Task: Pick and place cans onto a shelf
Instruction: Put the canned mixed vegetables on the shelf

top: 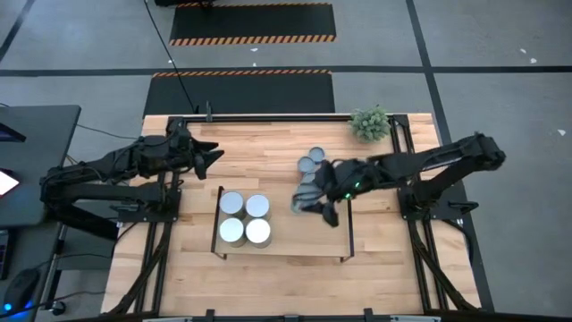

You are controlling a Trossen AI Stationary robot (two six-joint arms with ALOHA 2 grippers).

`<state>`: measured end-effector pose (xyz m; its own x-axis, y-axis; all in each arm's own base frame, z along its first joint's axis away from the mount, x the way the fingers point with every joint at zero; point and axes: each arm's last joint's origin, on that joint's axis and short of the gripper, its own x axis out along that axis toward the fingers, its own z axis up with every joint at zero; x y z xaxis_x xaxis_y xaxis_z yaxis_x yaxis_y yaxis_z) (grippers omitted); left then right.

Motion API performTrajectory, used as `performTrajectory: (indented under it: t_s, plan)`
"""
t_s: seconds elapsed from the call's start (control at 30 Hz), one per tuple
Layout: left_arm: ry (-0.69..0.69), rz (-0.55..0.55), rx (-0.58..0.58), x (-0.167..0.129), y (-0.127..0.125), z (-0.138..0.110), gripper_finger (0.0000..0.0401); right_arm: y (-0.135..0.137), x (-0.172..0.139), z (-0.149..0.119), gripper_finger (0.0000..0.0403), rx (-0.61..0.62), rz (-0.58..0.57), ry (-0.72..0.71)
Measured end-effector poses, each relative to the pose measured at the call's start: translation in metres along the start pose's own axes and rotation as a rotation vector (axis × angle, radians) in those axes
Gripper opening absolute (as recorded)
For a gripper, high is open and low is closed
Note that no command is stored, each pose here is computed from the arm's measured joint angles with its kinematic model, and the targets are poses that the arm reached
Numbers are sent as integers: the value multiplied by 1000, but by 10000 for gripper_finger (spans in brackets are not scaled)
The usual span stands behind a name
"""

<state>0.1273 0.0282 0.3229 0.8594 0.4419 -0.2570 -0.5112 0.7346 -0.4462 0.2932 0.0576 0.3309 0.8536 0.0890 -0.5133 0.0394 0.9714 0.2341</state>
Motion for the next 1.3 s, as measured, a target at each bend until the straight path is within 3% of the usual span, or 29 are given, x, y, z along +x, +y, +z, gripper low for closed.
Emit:
performTrajectory:
  t_s: [0.33,0.67,1.13,1.3]
  plan:
    - [28,-41,2,0,-1,-1,220,47,47,1,284,-59,40,107]
    - [34,-51,1,0,-2,-1,220,65,78,-10,284,-126,77,212]
    - [57,-84,3,0,-2,-2,220,60,88,-16,285,-270,97,263]
    - [58,-85,4,0,-2,-2,220,58,87,-19,305,-298,90,302]
